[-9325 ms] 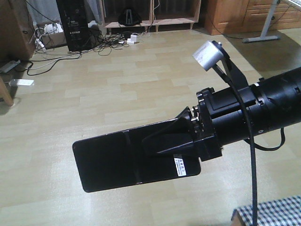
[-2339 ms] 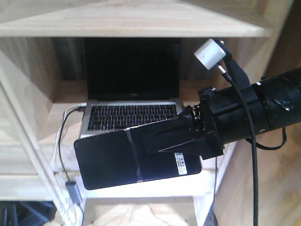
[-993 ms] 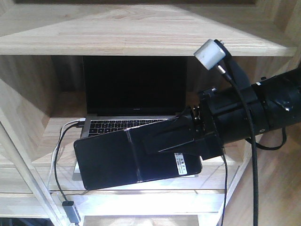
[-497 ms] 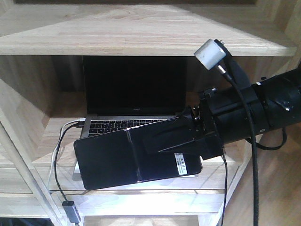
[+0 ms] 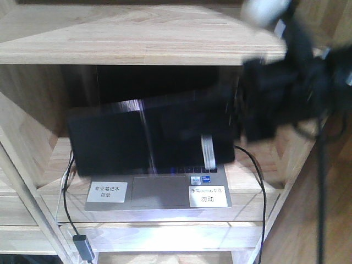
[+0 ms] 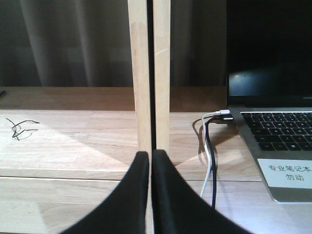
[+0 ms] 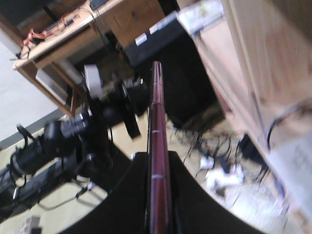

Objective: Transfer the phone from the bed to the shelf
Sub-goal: 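Raise the right gripper with the phone up to the upper shelf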

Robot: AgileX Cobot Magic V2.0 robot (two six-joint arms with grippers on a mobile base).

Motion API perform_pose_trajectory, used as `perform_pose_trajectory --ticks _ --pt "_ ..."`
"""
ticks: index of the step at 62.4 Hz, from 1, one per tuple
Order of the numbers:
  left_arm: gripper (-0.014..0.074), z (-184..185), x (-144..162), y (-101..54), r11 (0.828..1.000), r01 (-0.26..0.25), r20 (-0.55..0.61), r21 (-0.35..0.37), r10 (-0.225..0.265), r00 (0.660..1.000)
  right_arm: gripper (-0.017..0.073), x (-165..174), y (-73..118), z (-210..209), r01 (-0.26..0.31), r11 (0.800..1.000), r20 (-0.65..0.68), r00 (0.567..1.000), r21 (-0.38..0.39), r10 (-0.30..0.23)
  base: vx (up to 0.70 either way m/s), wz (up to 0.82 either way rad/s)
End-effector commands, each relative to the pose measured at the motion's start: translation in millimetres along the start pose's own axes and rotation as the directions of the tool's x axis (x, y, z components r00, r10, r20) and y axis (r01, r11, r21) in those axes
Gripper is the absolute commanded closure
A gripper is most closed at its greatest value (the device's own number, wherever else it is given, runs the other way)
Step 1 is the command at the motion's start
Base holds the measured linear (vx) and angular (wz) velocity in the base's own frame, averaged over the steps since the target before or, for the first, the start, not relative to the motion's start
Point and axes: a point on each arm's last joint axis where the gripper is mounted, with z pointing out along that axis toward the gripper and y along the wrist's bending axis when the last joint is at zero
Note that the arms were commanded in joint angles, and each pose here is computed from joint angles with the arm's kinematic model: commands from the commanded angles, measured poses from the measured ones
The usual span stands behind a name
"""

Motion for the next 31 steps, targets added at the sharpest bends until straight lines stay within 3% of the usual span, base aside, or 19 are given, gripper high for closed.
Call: perform_pose_trajectory --ticks 1,14,31 --pt "0.0592 0 -4 0.2 1.000 0.009 0.071 -0.003 -0.009 0.997 0.0561 -31 35.8 -21 0.100 0.993 0.121 0.988 -0.067 -0.091 0.00 0.00" --pt "0.0592 0 -4 0.2 1.000 0.009 0.071 -0.003 -0.009 0.997 0.0561 -71 51.2 -38 0.197 0.980 0.258 0.945 0.039 -0.200 0.00 0.00" --pt "0.0592 0 -4 0.2 1.000 0.009 0.071 -0.003 -0.009 0.997 0.0561 -112 32.9 -36 0.241 0.964 0.338 0.903 0.108 -0.264 0.00 0.00"
